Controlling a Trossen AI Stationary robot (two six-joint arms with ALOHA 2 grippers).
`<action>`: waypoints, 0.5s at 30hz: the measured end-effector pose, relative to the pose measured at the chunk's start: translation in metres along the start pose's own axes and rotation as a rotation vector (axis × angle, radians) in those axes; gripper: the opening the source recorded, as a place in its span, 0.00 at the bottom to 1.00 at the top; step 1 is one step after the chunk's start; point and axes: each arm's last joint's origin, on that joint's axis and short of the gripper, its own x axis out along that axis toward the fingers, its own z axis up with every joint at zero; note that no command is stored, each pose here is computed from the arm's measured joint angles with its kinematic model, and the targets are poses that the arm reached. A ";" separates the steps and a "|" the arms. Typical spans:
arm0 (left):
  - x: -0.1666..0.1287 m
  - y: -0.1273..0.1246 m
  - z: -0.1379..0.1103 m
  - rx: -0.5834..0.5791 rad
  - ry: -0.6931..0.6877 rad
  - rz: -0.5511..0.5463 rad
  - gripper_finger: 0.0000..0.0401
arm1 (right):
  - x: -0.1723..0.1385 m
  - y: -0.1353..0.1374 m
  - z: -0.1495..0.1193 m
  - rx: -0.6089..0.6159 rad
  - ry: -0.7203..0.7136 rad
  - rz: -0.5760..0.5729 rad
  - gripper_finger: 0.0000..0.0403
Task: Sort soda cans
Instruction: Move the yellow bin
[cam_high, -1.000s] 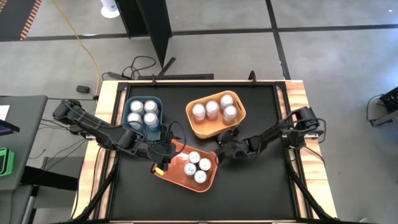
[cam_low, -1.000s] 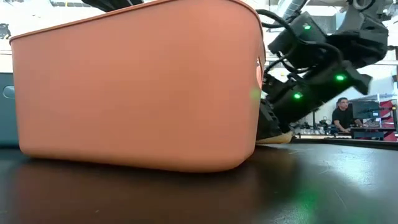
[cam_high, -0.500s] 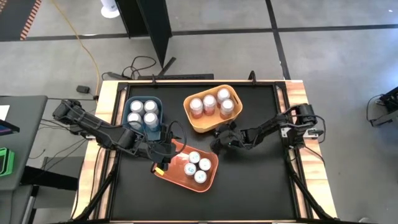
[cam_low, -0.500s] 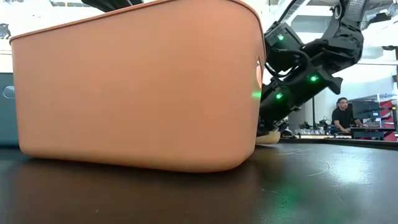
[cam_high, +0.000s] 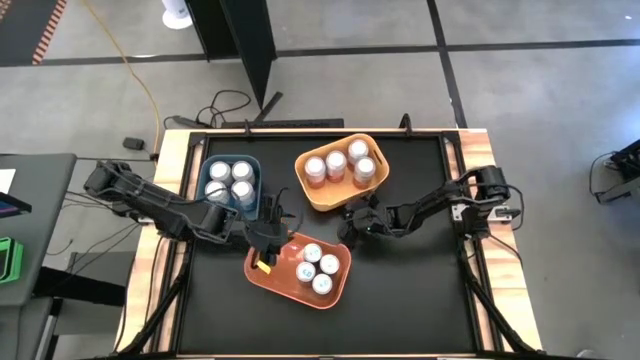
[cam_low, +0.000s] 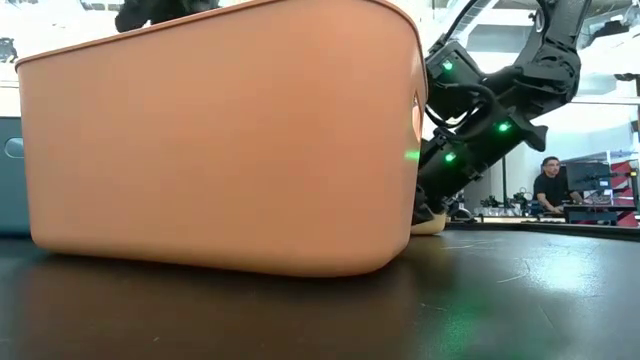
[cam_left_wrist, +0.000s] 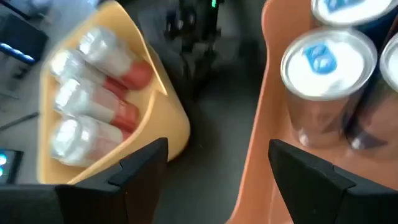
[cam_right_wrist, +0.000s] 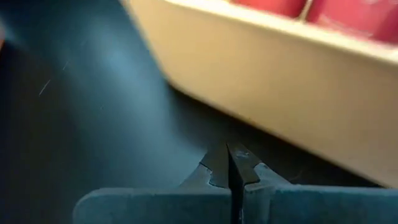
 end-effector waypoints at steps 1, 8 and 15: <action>0.003 0.002 -0.002 -0.004 0.008 -0.016 0.69 | -0.001 0.002 -0.002 -0.011 0.007 0.005 0.01; 0.019 0.027 -0.005 -0.066 -0.004 -0.066 0.63 | -0.012 0.014 -0.009 -0.120 0.039 0.037 0.01; 0.031 0.055 -0.009 -0.123 -0.047 -0.118 0.54 | -0.033 0.020 -0.001 -0.204 0.049 0.074 0.01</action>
